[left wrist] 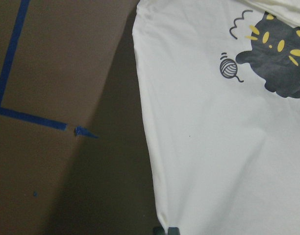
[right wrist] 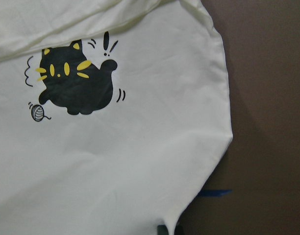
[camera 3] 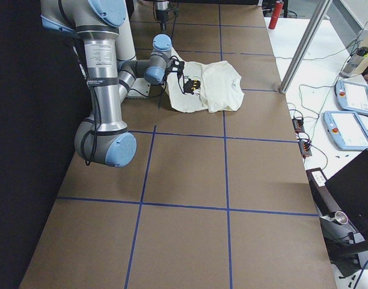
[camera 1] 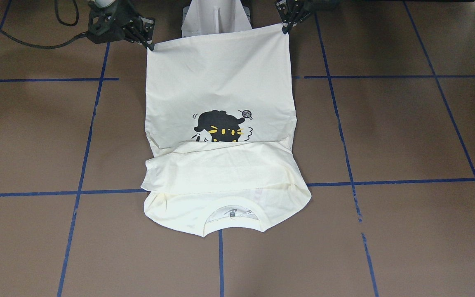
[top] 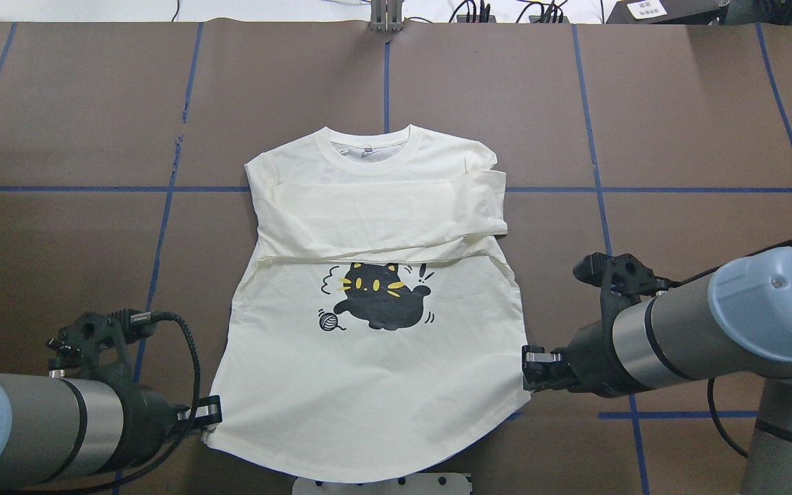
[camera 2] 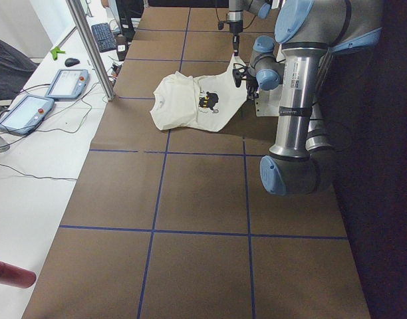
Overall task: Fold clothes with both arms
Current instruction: 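Lift the hem with both grippers and fold it toward the collar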
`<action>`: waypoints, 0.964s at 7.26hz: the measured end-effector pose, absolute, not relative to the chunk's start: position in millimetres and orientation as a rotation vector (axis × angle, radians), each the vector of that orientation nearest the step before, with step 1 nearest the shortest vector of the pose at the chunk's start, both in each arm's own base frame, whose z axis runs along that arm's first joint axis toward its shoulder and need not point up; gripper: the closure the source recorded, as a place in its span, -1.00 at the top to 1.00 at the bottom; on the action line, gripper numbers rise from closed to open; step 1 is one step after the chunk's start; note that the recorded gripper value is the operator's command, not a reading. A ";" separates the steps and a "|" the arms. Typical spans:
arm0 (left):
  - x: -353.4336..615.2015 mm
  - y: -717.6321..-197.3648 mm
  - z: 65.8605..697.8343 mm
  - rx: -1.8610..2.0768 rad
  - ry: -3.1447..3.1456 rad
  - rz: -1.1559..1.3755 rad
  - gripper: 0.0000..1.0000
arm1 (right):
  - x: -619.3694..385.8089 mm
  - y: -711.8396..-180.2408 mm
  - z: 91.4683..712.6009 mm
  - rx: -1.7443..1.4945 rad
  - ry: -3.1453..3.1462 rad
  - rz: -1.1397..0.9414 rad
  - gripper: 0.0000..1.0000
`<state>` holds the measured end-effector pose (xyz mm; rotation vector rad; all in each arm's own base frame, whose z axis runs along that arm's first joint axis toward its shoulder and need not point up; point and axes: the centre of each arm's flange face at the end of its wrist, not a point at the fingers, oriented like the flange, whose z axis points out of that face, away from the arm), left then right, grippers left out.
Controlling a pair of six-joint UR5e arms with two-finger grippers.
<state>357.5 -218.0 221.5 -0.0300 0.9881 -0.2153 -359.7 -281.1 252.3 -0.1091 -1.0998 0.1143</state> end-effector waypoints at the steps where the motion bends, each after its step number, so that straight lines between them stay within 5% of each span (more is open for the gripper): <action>1: 352.6 -238.6 225.6 -0.008 0.977 -0.221 -1.00 | -353.2 -299.7 256.5 -0.069 -1.094 0.119 -1.00; 7: 355.5 -363.8 241.1 0.114 0.876 -0.304 -1.00 | -353.8 -407.6 270.3 0.068 -1.060 0.222 -1.00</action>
